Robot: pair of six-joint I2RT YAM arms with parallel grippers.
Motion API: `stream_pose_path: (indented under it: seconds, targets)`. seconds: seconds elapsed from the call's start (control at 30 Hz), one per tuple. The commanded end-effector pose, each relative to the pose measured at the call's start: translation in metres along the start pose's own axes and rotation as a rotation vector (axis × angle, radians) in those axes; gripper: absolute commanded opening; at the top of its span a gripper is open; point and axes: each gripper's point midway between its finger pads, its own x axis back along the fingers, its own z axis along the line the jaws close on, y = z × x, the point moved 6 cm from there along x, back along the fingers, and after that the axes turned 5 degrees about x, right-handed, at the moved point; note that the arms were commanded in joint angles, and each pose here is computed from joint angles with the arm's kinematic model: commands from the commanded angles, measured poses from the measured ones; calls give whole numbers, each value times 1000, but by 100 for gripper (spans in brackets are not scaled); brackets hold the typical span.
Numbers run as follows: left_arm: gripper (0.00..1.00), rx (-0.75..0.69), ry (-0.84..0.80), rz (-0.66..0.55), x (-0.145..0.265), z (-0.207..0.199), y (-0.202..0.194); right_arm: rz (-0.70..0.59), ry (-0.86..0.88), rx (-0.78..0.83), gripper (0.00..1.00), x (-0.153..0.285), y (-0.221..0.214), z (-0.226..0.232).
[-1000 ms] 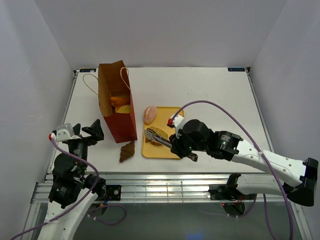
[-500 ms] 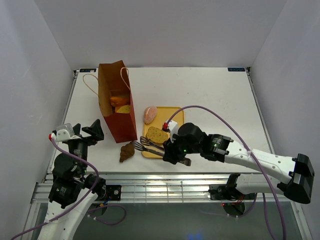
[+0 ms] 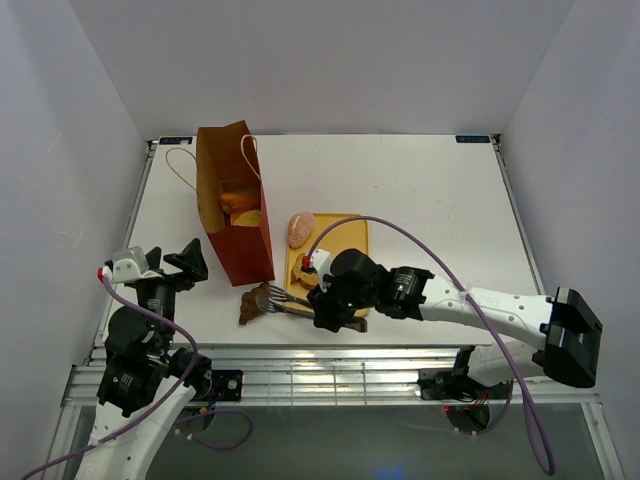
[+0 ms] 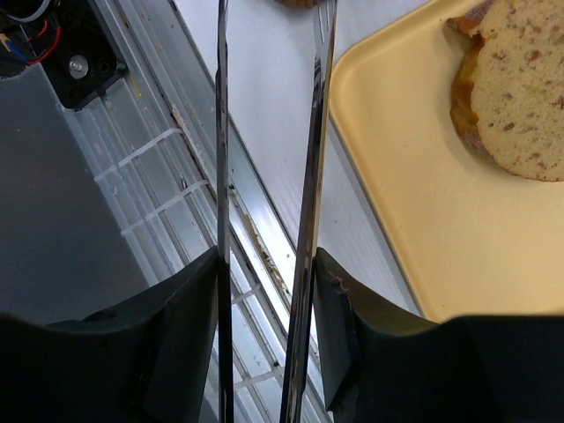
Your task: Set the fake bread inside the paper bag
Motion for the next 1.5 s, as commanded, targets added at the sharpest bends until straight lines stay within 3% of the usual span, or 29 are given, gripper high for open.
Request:
stream_pose_path:
  seconds: [0.0,0.5,1.13,1.47]
  targets:
    - [98,-10,10,16,0,2,-6,-111,-6,79,49,1,36,4]
    - [98,-9,6,12,0,2,-5,-73,-105,200,48,-25,54,5]
    - [98,-8,-2,11,0,1,-5,48,-194,278,47,-47,40,4]
    - [98,-7,-7,13,0,1,-6,71,-171,293,32,-45,42,9]
